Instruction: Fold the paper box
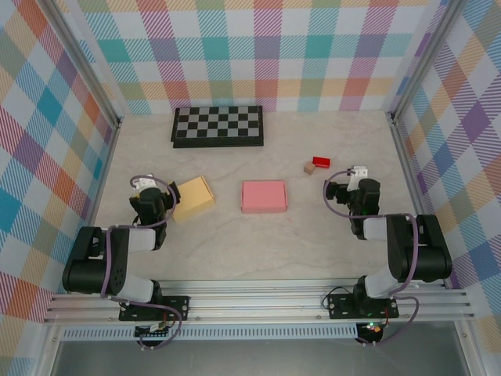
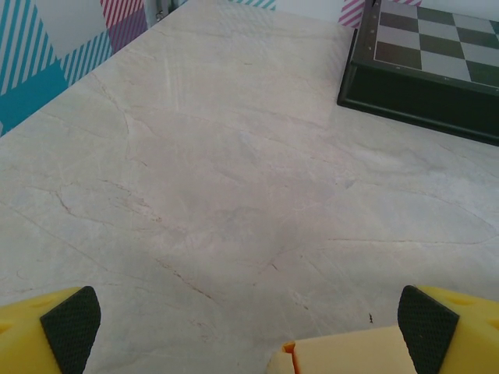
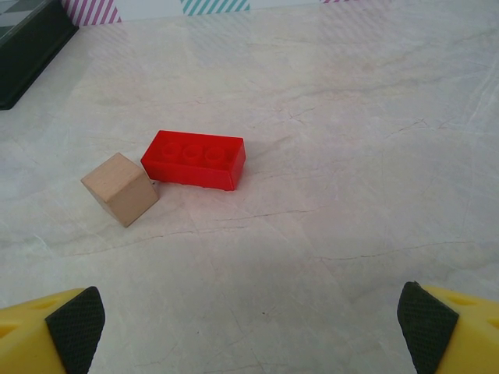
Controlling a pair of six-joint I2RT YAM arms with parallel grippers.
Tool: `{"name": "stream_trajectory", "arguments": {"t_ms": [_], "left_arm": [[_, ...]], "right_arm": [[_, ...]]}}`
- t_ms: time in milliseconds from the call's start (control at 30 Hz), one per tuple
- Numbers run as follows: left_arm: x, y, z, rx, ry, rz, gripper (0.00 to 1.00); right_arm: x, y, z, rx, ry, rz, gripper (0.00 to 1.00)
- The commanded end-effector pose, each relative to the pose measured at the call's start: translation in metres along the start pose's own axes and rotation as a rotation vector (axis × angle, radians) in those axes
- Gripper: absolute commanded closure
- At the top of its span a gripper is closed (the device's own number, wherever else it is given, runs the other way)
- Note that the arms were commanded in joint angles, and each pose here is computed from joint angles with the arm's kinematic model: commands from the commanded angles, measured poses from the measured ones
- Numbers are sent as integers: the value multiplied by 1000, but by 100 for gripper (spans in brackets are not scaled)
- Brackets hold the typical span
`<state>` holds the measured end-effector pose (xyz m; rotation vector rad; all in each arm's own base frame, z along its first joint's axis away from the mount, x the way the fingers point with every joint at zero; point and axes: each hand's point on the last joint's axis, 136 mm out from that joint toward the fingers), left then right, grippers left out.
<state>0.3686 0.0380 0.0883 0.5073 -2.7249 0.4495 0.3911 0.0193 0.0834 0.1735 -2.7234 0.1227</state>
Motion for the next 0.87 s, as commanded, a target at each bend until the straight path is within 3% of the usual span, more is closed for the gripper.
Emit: {"name": "stream_trajectory", "arguments": {"t_ms": [0, 200, 833], "left_arm": [[-1, -10, -12, -18, -40, 17, 0], [-2, -26, -7, -102, -39, 29, 0], [-2, -29, -6, -110, -31, 36, 0]], "right_arm": [[-3, 2, -9, 13, -23, -18, 0], [-3, 1, -9, 13, -22, -18, 0], [-4, 3, -9, 19, -19, -26, 0]]}}
Point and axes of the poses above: each hand's point on the last joint's axis, 136 mm out from that joint toward the fingers, its own x axis back along the fingers, its own y axis along the line the jaws close on, z = x × y, and after that the axes turned 10 degrees about x, right-handed
